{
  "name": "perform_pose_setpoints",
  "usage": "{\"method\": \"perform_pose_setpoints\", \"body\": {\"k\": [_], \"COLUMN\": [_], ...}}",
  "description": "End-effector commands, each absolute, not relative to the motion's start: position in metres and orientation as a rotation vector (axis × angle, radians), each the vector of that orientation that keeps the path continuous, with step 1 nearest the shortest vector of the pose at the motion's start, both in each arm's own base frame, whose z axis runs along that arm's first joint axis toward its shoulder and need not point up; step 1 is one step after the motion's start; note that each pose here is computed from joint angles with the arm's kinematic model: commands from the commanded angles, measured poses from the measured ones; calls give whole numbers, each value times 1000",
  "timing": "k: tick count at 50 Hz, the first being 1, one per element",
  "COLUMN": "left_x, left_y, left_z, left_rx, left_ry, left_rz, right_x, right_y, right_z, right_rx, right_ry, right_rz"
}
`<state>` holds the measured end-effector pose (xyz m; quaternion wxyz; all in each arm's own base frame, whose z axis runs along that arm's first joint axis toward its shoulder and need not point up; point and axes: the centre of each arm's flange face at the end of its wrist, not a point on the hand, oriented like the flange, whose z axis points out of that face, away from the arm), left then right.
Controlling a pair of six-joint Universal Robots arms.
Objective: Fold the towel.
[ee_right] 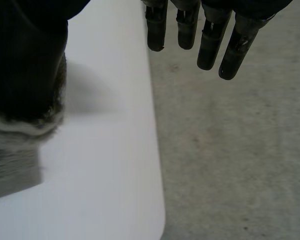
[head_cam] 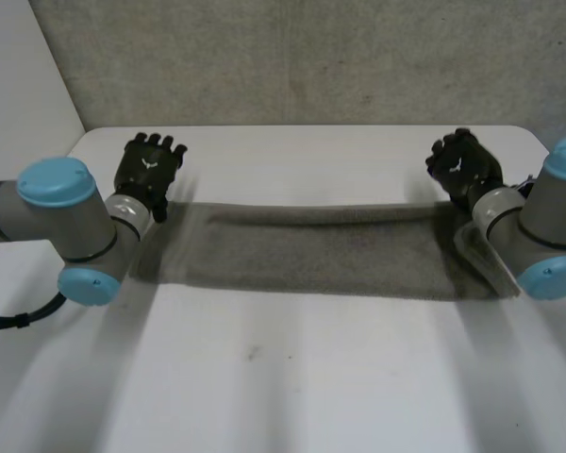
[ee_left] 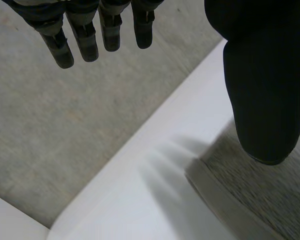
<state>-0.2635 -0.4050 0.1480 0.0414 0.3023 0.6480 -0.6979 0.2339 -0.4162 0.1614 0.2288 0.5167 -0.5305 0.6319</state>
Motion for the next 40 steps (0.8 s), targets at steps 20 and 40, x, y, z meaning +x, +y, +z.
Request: {"method": "perform_pose_setpoints", "body": {"k": [20, 40], "left_x": [-251, -247], "left_y": [-361, -347], "left_z": [181, 189], "left_rx": [921, 912], "left_ry": [1955, 1965], "left_rz": [-2168, -2177], "right_x": [187, 173], "right_y": [-446, -428], "right_z": [186, 235], "right_rx": [1343, 801], "right_ry": [-1931, -2391], "right_rz": [1994, 2041]}}
